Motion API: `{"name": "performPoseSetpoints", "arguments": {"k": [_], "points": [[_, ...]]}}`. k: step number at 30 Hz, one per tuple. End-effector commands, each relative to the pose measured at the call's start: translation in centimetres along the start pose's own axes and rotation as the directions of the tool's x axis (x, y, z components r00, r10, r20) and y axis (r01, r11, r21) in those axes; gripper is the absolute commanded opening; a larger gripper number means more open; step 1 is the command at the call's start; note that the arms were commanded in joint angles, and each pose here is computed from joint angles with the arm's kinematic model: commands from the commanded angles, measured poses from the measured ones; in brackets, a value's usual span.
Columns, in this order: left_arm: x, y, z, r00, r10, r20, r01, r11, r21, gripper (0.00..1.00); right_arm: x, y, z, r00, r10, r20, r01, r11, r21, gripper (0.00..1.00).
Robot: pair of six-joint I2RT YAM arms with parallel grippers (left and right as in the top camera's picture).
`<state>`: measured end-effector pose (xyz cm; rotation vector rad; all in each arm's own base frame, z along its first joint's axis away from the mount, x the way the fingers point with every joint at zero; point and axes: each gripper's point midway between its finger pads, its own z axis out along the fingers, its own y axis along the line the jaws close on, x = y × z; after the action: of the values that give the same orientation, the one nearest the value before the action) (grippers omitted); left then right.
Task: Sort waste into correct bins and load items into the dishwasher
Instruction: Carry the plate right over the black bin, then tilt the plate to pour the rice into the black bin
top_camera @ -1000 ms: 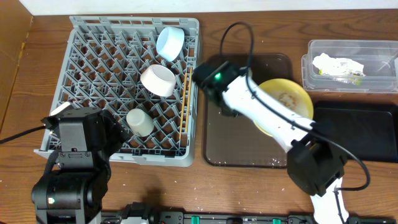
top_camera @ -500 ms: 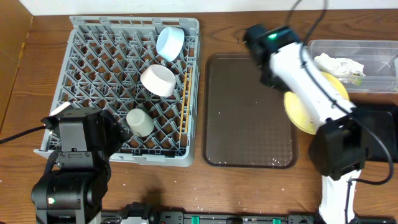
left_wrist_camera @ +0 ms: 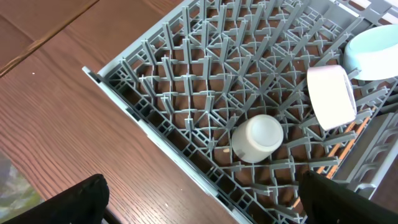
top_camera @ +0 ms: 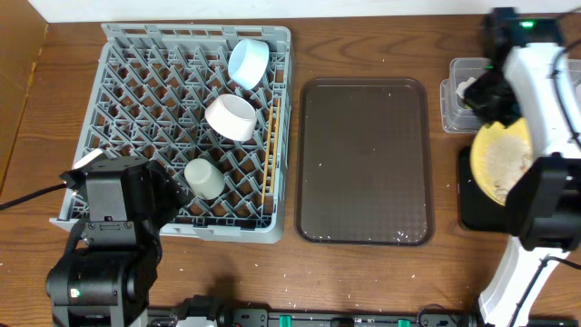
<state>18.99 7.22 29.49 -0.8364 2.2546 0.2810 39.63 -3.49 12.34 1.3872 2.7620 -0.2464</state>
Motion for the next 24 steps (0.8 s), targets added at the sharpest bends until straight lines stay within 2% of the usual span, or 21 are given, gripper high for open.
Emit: {"name": "performPoseSetpoints", "arguments": {"k": [1,7,24], "points": [[-0.3,0.2,-0.2,1.000,-0.006,0.010,0.006,1.000,-0.007,0.98,-1.1,-0.5,-1.8,0.996,-0.010,-0.094,-0.005,0.987,-0.161,0.02],[-0.3,0.2,-0.2,1.000,-0.006,0.010,0.006,1.000,-0.008,0.98,-2.7,-1.9,-1.9,0.973,-0.022,-0.230,-0.054,0.945,-0.322,0.01],[-0.3,0.2,-0.2,1.000,-0.007,0.010,0.007,1.000,-0.008,0.98,-4.2,-4.1,-4.7,0.917,-0.136,-0.375,-0.146,0.761,-0.633,0.01]]}}
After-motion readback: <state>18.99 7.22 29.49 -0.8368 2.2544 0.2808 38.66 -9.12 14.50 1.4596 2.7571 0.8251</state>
